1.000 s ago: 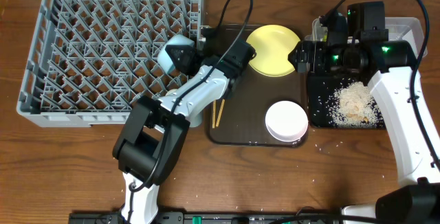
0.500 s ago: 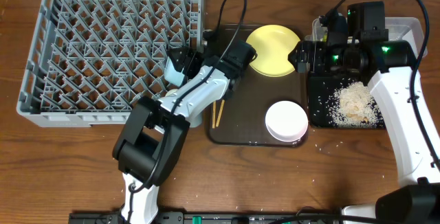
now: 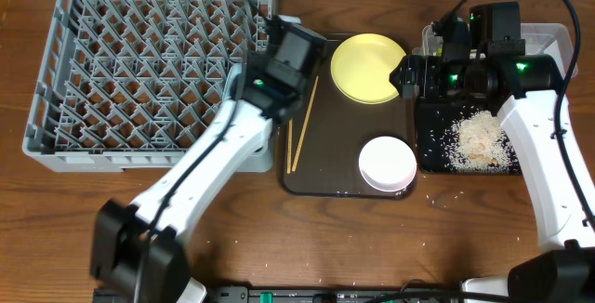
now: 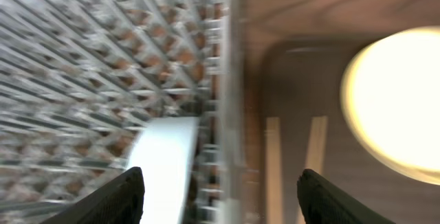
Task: Sort waste into correct bins and load items into the dishwasher
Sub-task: 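Carry the blue bowl to the rack and place it upright, then move the left gripper to the pink bowl and grasp its rim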
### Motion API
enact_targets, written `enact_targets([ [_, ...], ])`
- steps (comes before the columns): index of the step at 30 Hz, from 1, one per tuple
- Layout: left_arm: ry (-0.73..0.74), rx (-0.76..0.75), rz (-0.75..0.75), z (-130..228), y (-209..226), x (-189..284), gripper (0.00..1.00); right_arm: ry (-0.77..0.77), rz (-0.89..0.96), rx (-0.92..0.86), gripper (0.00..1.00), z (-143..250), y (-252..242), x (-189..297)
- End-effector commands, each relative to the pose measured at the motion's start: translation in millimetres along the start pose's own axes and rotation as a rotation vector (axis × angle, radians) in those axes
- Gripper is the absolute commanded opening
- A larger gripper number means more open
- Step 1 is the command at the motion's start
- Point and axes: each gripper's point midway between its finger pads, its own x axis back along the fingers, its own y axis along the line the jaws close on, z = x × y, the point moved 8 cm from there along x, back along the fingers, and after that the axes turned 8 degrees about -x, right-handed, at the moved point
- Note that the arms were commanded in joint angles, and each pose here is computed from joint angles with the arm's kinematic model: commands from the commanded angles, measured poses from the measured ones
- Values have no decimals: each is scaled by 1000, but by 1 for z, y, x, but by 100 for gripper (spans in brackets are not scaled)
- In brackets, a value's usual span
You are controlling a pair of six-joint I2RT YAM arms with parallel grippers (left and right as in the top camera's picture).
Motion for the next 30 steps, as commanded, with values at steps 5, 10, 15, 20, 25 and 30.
enact_targets([
  [5,226,330,482,15,-44,19,73,-13,-3,-5,99,-1,1,5],
  [10,399,310,469,47,-62,24,72,-13,-3,-5,99,-1,1,5],
  [15,462,213,494,69,-90,40,72,-13,-3,-5,99,-1,1,5],
  [20,469,187,432,85,-106,41,73,-13,-3,-5,99,-1,1,5],
  [25,507,204,406,93,-110,29,73,-13,-3,-5,99,-1,1,5],
  [30,538,188,390,102,-118,18,88,-23,-13,0,99,-3,2,5],
])
